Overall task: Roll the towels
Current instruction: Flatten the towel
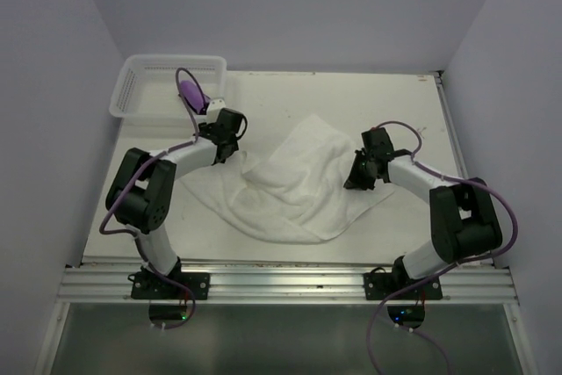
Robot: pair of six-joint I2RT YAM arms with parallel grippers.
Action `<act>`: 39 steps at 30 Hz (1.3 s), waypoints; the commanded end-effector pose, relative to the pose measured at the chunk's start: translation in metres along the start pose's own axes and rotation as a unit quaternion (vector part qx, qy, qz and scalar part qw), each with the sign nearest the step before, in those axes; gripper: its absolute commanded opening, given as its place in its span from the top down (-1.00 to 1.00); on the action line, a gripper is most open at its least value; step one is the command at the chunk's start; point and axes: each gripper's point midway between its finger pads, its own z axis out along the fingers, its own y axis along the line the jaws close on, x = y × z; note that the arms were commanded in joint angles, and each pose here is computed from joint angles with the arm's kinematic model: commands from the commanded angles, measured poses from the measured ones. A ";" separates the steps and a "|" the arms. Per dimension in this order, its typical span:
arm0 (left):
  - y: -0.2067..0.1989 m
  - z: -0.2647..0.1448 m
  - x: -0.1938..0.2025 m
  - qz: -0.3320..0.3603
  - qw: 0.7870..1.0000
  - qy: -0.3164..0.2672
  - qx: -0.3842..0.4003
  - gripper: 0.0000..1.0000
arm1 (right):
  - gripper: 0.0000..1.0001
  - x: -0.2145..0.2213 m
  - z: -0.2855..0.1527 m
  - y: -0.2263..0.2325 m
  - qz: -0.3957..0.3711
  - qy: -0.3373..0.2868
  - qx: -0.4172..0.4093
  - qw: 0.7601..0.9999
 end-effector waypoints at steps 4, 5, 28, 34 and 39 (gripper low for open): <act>-0.004 0.007 -0.008 -0.021 1.000 -0.020 -0.005 -0.06 | 0.72 0.002 0.001 0.005 -0.012 0.003 -0.018 1.000; -0.003 0.006 -0.003 -0.021 1.000 -0.014 -0.002 -0.06 | 0.71 0.001 0.000 0.006 -0.011 0.002 -0.019 1.000; 0.026 -0.110 0.116 -0.055 0.992 0.090 0.073 0.26 | 0.64 -0.009 -0.033 0.004 -0.021 -0.038 -0.011 0.999; 0.033 -0.111 0.063 -0.043 0.998 0.019 0.043 -0.45 | 0.56 -0.009 -0.030 0.007 -0.018 -0.030 -0.015 0.999; 0.038 -0.087 0.035 -0.013 1.000 0.000 -0.017 -0.61 | 0.56 -0.009 -0.034 0.007 -0.023 -0.034 -0.014 0.999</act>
